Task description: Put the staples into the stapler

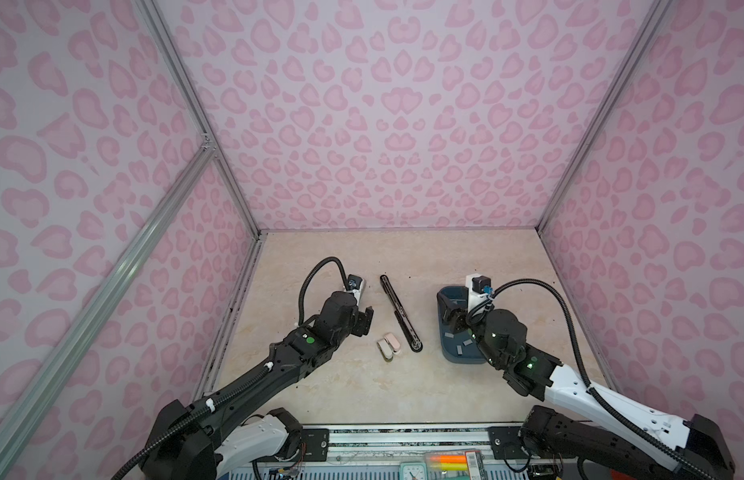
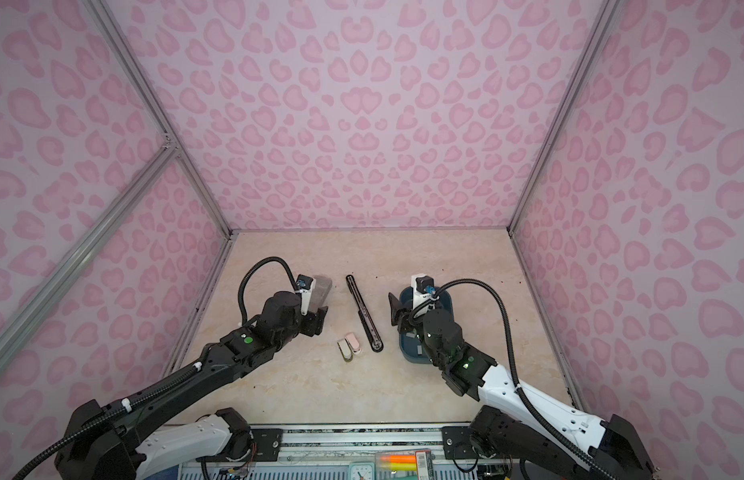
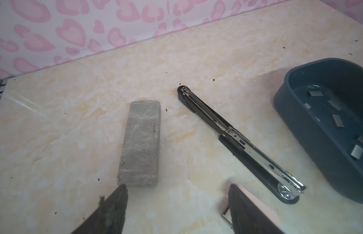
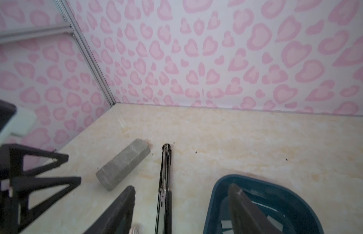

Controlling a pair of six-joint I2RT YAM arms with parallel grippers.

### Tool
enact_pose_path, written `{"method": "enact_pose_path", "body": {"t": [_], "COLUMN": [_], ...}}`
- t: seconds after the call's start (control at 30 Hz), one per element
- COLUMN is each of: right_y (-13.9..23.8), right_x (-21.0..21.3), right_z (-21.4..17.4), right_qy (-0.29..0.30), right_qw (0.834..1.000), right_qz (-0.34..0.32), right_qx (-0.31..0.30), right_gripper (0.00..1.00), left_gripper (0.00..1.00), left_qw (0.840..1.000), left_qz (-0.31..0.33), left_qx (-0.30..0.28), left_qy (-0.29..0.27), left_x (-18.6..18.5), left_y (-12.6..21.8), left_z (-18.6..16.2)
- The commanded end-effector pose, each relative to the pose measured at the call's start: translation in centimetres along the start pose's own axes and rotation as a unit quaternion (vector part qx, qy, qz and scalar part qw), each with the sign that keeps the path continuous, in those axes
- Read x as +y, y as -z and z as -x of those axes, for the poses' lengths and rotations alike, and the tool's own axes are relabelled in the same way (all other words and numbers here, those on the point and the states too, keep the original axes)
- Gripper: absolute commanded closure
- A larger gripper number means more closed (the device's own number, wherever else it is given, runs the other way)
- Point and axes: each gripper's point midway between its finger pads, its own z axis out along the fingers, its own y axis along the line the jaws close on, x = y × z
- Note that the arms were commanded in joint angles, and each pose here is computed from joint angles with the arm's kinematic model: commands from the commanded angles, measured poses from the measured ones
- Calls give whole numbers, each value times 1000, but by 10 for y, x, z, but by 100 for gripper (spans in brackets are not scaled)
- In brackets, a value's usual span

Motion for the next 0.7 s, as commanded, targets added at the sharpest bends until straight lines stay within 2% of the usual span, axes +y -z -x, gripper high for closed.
{"method": "enact_pose_path", "body": {"t": [0.0, 0.03, 0.07, 0.1, 0.13, 0.17, 0.23, 0.3, 0.37, 0.47, 0.57, 0.67], "right_y": [3, 3, 2, -1, -3, -7, -12, -14, -17, -28, -42, -49], "right_x": [11, 10, 9, 9, 10, 7, -1, 0, 0, -14, -34, -56], "right_z": [18, 13, 3, -5, -9, -8, 0, 4, 4, -2, -11, -16], "right_qy": [-19, -24, -26, -27, -19, -16, -22, -23, -18, -2, 1, -17], "right_qw": [999, 999, 999, 999, 998, 998, 999, 998, 997, 997, 997, 997], "right_qz": [37, 38, 40, 45, 55, 52, 39, 58, 74, 66, 51, 37], "right_qx": [-1, 3, 11, 11, 15, 18, 22, 20, 19, 37, 62, 70], "right_gripper": [27, 26, 26, 27, 26, 27, 27, 26, 24, 22, 22, 19], "left_gripper": [22, 21, 24, 37, 56, 60, 58, 55, 54, 44, 41, 42], "left_qw": [999, 998, 997, 996, 994, 992, 985, 977, 967, 949, 920, 882], "left_qz": [33, 30, 22, 15, 21, 46, 66, 84, 81, 47, 5, -68], "left_qx": [-24, -38, -51, -62, -73, -82, -101, -118, -131, -155, -155, -103], "left_qy": [-29, -33, -46, -62, -79, -82, -121, -158, -201, -270, -359, -455], "left_x": [11, 11, 9, 6, 8, 15, 18, 21, 15, -4, -22, -44], "left_y": [12, 16, 19, 22, 25, 29, 33, 39, 46, 54, 55, 43], "left_z": [8, 13, 19, 26, 37, 49, 72, 100, 131, 166, 166, 131]}}
